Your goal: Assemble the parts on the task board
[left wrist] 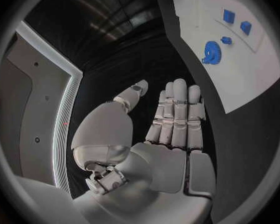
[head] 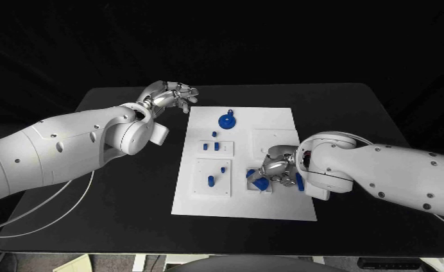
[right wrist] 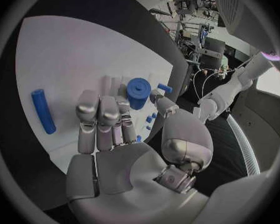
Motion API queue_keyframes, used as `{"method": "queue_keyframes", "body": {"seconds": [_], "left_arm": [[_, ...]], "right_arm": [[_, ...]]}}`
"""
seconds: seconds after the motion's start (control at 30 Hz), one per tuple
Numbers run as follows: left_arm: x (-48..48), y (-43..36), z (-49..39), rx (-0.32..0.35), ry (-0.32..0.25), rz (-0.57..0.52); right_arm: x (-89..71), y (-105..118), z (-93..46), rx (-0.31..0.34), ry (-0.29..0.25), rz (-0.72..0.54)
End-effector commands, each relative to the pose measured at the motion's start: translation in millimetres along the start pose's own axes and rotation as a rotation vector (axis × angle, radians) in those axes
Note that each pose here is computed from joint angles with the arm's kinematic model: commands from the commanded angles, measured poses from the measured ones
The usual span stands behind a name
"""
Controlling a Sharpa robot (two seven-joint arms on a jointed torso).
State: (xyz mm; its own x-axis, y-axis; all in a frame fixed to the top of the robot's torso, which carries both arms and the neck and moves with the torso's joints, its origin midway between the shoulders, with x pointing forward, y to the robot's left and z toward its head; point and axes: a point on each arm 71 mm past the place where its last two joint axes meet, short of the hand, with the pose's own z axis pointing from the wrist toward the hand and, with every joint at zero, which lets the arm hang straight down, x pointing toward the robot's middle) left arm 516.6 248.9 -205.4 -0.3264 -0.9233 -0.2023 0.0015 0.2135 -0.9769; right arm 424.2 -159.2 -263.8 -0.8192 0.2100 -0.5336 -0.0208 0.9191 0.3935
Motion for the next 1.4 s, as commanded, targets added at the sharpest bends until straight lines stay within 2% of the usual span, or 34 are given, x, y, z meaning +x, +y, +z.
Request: {"method": "queue_keyframes", "body": {"seconds": [0.03, 0.33, 0.83, 1.4], "left_arm": [[1.4, -1.1, 0.3, 0.008, 0.012, -0.008], [1.6, -1.0, 0.8, 0.006, 0.013, -0.008], [2.3, -1.0, 0.8, 0.006, 0.02, -0.011], [1.1, -0.7, 0.5, 0.004, 0.016, -0.009]], "right_arm": [[7.9, -8.2, 0.5, 0.03, 0.031, -0.022], [-0.5, -7.6, -7.4, 0.024, 0.007, -0.039], [-13.9, -8.7, -9.6, 0.027, -0.026, -0.053], [-6.1, -6.7, -20.6, 0.013, 0.044, -0.085]]}}
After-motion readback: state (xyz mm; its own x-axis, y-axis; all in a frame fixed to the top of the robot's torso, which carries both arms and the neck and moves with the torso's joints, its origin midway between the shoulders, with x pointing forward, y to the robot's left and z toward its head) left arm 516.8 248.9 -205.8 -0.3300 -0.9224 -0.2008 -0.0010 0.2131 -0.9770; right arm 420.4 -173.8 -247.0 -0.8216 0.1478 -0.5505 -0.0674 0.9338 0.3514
